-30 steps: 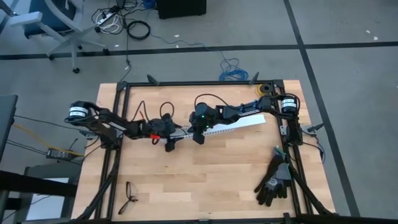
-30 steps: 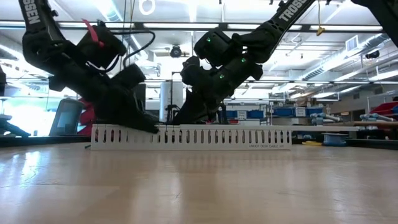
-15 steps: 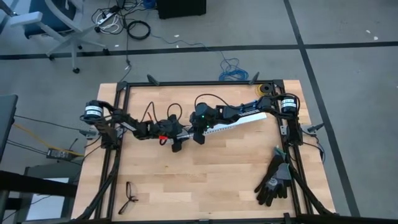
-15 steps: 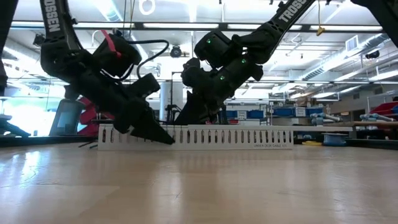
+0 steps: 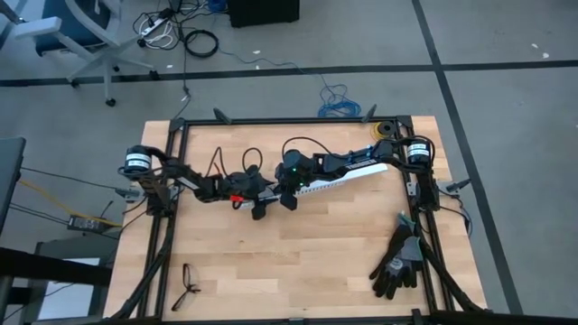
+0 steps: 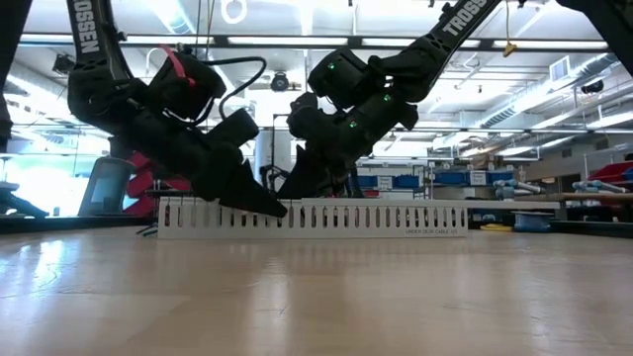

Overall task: Ziptie cables
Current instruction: Close the white cable duct with the white cable duct cover

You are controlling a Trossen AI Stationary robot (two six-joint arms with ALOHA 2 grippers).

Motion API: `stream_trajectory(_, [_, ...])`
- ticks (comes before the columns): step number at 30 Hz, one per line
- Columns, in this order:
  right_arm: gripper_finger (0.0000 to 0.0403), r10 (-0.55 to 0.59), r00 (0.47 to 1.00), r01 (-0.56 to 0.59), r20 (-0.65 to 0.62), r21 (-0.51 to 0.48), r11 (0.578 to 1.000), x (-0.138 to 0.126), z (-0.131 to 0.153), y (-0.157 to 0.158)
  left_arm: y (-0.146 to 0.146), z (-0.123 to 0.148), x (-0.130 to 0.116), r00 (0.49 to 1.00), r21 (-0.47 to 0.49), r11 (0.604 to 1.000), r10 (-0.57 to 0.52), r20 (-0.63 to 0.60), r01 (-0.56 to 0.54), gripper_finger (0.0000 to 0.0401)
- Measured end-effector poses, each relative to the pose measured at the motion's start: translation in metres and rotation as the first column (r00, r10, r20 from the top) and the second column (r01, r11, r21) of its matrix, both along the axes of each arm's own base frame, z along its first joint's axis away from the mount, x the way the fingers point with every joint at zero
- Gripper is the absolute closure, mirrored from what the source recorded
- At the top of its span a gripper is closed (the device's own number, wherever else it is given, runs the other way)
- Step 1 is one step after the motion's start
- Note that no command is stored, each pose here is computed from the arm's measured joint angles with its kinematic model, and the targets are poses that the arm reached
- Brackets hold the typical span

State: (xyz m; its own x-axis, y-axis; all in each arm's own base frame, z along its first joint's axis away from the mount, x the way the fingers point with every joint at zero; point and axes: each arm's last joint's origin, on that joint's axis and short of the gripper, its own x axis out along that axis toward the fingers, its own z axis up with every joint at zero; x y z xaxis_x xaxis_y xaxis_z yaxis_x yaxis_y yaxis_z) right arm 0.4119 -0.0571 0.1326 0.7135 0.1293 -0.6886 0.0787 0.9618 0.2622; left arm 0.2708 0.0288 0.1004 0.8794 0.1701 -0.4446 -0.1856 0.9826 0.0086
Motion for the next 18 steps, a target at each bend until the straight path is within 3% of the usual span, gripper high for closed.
stream_trajectory(9, [0.0403,0.009,0.999,-0.008,0.050,-0.017,1.000,0.002,0.005,0.000,0.001,-0.007,0.011,1.000,-0.030,1.000,-0.003,0.017,0.004,0.0112])
stream_trajectory(18, [0.0403,0.043,0.998,-0.038,0.054,-0.090,0.995,-0.013,0.049,0.010,0.000,-0.009,0.013,1.000,-0.031,0.999,-0.012,0.018,0.012,0.0112])
